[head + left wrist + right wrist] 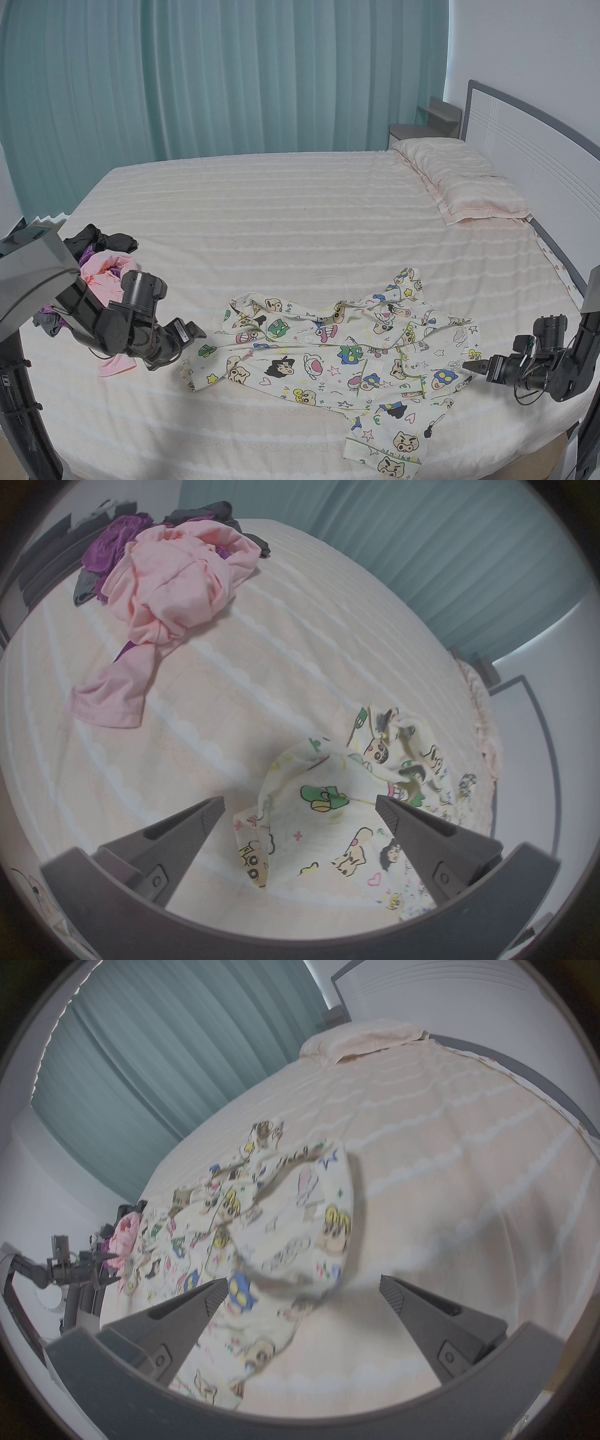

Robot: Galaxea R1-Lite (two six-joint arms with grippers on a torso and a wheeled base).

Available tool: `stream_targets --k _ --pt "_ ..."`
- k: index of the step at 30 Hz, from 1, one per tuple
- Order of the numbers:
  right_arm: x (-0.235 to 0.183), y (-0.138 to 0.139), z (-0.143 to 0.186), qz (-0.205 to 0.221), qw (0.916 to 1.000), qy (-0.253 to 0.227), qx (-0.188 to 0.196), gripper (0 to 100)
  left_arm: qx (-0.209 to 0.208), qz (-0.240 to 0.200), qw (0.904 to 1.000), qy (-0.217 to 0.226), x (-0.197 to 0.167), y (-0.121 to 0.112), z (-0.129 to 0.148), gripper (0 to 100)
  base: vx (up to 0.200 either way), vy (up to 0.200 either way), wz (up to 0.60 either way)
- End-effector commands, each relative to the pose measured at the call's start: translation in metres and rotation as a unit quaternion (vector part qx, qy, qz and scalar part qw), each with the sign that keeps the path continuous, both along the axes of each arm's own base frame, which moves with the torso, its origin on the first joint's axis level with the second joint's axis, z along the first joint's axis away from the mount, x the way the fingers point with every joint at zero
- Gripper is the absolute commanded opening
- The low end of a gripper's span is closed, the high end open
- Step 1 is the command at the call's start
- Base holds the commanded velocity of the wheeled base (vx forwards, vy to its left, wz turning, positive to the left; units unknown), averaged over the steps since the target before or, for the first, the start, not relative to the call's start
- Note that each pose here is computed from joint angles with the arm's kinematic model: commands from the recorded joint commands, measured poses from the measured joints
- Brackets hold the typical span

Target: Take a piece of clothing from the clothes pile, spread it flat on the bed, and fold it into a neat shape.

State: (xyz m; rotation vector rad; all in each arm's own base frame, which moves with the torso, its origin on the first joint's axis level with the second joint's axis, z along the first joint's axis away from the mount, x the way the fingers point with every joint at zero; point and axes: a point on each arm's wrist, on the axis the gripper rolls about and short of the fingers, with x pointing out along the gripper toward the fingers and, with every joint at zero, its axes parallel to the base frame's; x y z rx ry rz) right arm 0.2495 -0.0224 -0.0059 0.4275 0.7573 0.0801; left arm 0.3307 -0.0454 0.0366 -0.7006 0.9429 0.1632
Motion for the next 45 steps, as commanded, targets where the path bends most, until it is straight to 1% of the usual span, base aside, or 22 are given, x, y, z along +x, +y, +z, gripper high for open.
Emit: stream_targets --k 1,2,4,7,8,10,13,14,19,23,25,29,31,34,35,37,40,42,43,44,45 --pt "0.036 -0.009 -0.022 -0.013 0.9999 0.000 0.006 100 -0.056 0.024 0.9978 -0.026 -0.014 0.023 0.028 100 0.000 0.000 0.00" --pt "0.038 -0.009 -0.023 -0.014 0.9999 0.000 0.007 100 -0.060 0.025 0.9976 -0.026 -0.015 0.023 0.029 100 0.000 0.000 0.00" --pt "0.052 -0.009 -0.031 -0.015 0.9997 0.010 0.014 100 -0.081 0.029 0.9960 -0.021 -0.021 0.024 0.031 100 0.000 0.000 0.00" --pt "0.066 -0.007 -0.035 -0.012 0.9994 0.020 0.024 100 -0.083 0.025 0.9962 -0.010 -0.029 0.022 0.026 100 0.000 0.000 0.00" --pt "0.069 -0.006 -0.036 -0.011 0.9993 0.024 0.026 0 -0.083 0.025 0.9962 -0.009 -0.030 0.022 0.025 100 0.000 0.000 0.00" --pt "0.075 -0.007 -0.037 -0.013 0.9989 0.035 0.028 0 -0.083 0.024 0.9962 -0.007 -0.033 0.021 0.022 100 0.000 0.000 0.00" --pt "0.082 -0.011 -0.035 -0.018 0.9989 0.033 0.029 0 -0.083 0.024 0.9962 -0.006 -0.036 0.021 0.019 100 0.000 0.000 0.00" --pt "0.089 -0.019 -0.031 -0.033 0.9989 0.021 0.028 0 -0.083 0.024 0.9962 -0.004 -0.040 0.022 0.017 100 0.000 0.000 0.00" --pt "0.104 -0.036 -0.021 -0.066 0.9971 -0.011 0.036 0 -0.083 0.024 0.9963 -0.004 -0.046 0.022 0.012 100 0.000 0.000 0.00" --pt "0.127 -0.052 -0.007 -0.118 0.9906 -0.053 0.045 0 -0.082 0.023 0.9963 -0.002 -0.049 0.021 0.008 100 0.000 0.000 0.00" --pt "0.137 -0.056 -0.004 -0.130 0.9880 -0.068 0.047 0 -0.083 0.021 0.9963 -0.001 -0.049 0.020 0.008 100 0.000 0.000 0.00" --pt "0.153 -0.061 0.002 -0.134 0.9853 -0.095 0.047 0 -0.082 0.015 0.9965 0.003 -0.051 0.016 0.006 100 0.000 0.000 0.00" --pt "0.156 -0.062 0.002 -0.135 0.9847 -0.099 0.048 0 -0.083 0.013 0.9965 0.004 -0.051 0.015 0.006 100 0.000 0.000 0.00" --pt "0.169 -0.065 0.006 -0.142 0.9808 -0.120 0.058 0 -0.082 0.001 0.9966 0.009 -0.054 0.008 0.004 100 0.000 0.000 0.00" --pt "0.171 -0.066 0.007 -0.147 0.9796 -0.122 0.062 100 -0.082 -0.004 0.9966 0.011 -0.054 0.005 0.003 100 0.000 0.000 0.00" --pt "0.167 -0.065 0.005 -0.154 0.9793 -0.114 0.066 100 -0.082 -0.014 0.9965 0.014 -0.056 -0.001 0.002 100 0.000 0.000 0.00" --pt "0.154 -0.063 -0.005 -0.156 0.9824 -0.080 0.065 100 -0.080 -0.031 0.9961 0.018 -0.059 -0.010 0.001 100 0.000 0.000 0.00" --pt "0.145 -0.067 -0.004 -0.162 0.9821 -0.070 0.065 100 -0.079 -0.043 0.9957 0.021 -0.061 -0.017 0.001 100 0.000 0.000 0.00" --pt "0.145 -0.067 -0.004 -0.162 0.9821 -0.070 0.065 100 -0.079 -0.043 0.9957 0.021 -0.061 -0.017 0.001 100 0.000 0.000 0.00" --pt "0.131 -0.072 -0.003 -0.171 0.9812 -0.059 0.068 100 -0.086 -0.046 0.9950 0.023 -0.062 -0.024 0.001 100 0.000 0.000 0.00" --pt "0.131 -0.072 -0.003 -0.171 0.9812 -0.059 0.068 100 -0.086 -0.046 0.9950 0.023 -0.062 -0.024 0.001 100 0.000 0.000 0.00"
